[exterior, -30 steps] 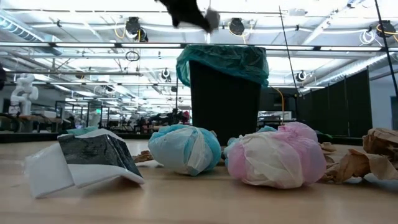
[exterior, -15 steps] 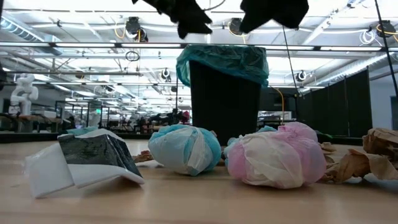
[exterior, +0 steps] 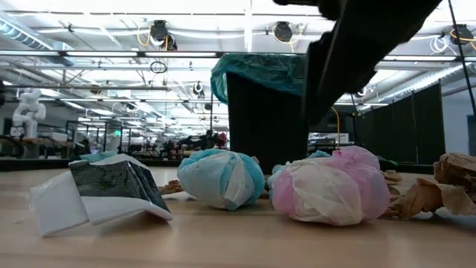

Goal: Place trash/remove bag and relplace
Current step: Put the blue plastic into the blue trash bag inside the black trash bin

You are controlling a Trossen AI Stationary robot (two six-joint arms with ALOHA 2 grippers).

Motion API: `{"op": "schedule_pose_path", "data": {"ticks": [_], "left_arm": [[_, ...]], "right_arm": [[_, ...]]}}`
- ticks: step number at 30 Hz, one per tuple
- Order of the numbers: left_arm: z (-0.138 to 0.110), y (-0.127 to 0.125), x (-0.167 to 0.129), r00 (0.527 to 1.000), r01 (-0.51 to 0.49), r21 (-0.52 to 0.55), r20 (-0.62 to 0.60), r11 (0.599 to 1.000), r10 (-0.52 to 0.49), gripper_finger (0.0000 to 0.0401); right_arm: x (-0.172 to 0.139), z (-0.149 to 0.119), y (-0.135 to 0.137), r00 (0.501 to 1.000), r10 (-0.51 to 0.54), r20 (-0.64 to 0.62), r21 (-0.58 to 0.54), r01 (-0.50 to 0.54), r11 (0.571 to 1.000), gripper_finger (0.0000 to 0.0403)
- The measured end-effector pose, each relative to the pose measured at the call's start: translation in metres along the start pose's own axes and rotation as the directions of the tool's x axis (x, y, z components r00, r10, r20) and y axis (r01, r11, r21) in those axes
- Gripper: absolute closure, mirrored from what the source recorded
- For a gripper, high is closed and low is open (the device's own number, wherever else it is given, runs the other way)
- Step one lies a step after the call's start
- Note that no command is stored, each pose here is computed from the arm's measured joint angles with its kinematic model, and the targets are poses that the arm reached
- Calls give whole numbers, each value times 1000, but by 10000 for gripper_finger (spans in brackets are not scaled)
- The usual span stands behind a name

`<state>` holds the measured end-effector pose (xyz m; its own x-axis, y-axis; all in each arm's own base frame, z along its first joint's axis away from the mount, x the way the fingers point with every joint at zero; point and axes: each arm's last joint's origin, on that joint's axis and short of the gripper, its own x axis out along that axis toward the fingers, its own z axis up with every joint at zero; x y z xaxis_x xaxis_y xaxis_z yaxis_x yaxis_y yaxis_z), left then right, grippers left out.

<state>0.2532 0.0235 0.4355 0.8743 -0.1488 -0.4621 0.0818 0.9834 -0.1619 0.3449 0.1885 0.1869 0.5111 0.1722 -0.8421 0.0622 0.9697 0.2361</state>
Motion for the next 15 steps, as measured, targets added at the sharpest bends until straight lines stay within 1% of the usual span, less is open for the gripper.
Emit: {"op": "schedule_pose_path", "data": {"ticks": [3, 6, 9, 12, 15], "left_arm": [[-2, -14, -3, 1000, 12, -19, -6, 1000, -12, 187], [-4, -26, -3, 1000, 22, -31, -20, 999, -23, 187], [-7, -37, -2, 999, 30, -41, -43, 999, -32, 187], [-8, -45, -1, 998, 39, -46, -48, 998, -41, 187], [-9, -52, 0, 998, 33, -30, -48, 999, -34, 187]], "right_arm": [[16, 2, -3, 1000, 1, 13, 6, -2, 1000, 184], [36, -1, -11, 1000, -30, -7, 33, 30, 999, 187], [45, 0, -14, 999, -38, -5, 49, 38, 998, 198], [47, 2, -16, 999, -41, 11, 40, 41, 998, 220], [48, 3, -20, 999, -44, -1, 46, 44, 998, 260]]}}
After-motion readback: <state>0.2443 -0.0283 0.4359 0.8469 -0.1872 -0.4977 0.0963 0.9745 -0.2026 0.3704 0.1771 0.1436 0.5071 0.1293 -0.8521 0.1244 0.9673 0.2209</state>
